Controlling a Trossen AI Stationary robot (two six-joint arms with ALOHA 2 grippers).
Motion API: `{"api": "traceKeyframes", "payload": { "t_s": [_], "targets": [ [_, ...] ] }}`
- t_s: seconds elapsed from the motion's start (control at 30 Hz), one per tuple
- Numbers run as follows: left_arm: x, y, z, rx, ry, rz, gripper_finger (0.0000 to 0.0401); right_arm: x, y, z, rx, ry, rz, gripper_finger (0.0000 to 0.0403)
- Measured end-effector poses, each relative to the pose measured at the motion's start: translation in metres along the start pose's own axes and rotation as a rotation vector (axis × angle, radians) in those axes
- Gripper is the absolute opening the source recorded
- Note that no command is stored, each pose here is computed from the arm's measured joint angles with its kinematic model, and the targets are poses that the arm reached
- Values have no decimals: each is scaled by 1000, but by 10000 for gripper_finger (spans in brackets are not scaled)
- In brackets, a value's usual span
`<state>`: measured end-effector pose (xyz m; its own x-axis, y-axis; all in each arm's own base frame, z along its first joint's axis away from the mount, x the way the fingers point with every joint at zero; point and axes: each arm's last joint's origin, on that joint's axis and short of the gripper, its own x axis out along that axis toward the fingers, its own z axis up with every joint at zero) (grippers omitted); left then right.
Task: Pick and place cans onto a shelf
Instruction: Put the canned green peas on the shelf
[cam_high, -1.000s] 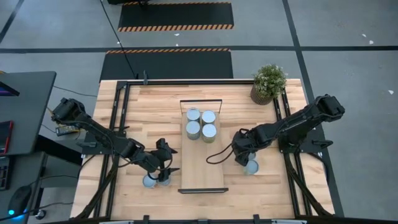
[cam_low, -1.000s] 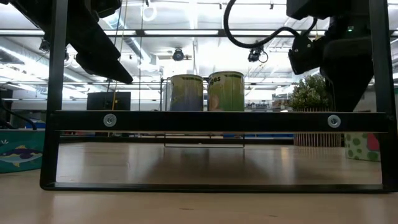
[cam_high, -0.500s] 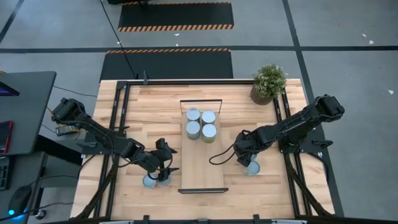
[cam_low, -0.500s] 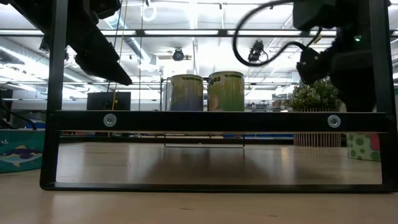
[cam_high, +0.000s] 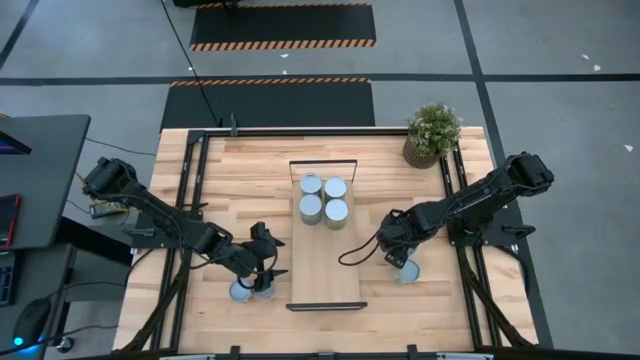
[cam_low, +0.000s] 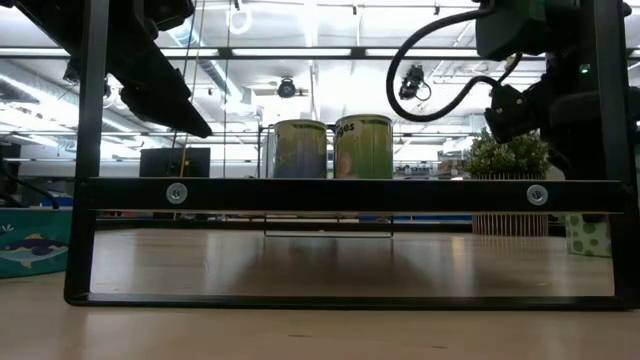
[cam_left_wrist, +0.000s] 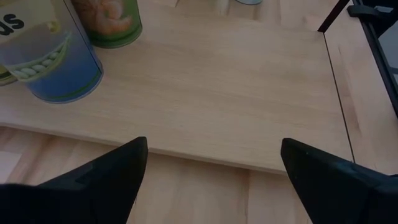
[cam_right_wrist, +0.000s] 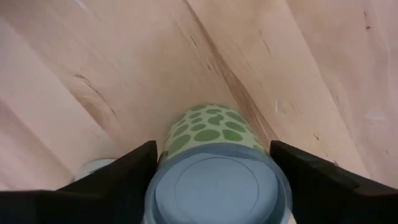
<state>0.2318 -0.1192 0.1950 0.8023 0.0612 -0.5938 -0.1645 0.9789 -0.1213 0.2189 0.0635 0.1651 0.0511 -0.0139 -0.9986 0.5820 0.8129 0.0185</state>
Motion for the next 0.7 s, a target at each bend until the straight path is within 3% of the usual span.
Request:
{"api": "traceKeyframes", "payload": {
  "t_s": [0.2,0.53,0.7],
  "targets": [
    [0,0,0,0,1,-1,375,-23,14,12,-84,-48,68,284],
    [0,0,-1,2,19,-19,375,-99,51,35,-321,-312,206,300],
    [0,0,-1,2,19,-19,375,-120,65,39,-412,-447,291,298]
  ]
}}
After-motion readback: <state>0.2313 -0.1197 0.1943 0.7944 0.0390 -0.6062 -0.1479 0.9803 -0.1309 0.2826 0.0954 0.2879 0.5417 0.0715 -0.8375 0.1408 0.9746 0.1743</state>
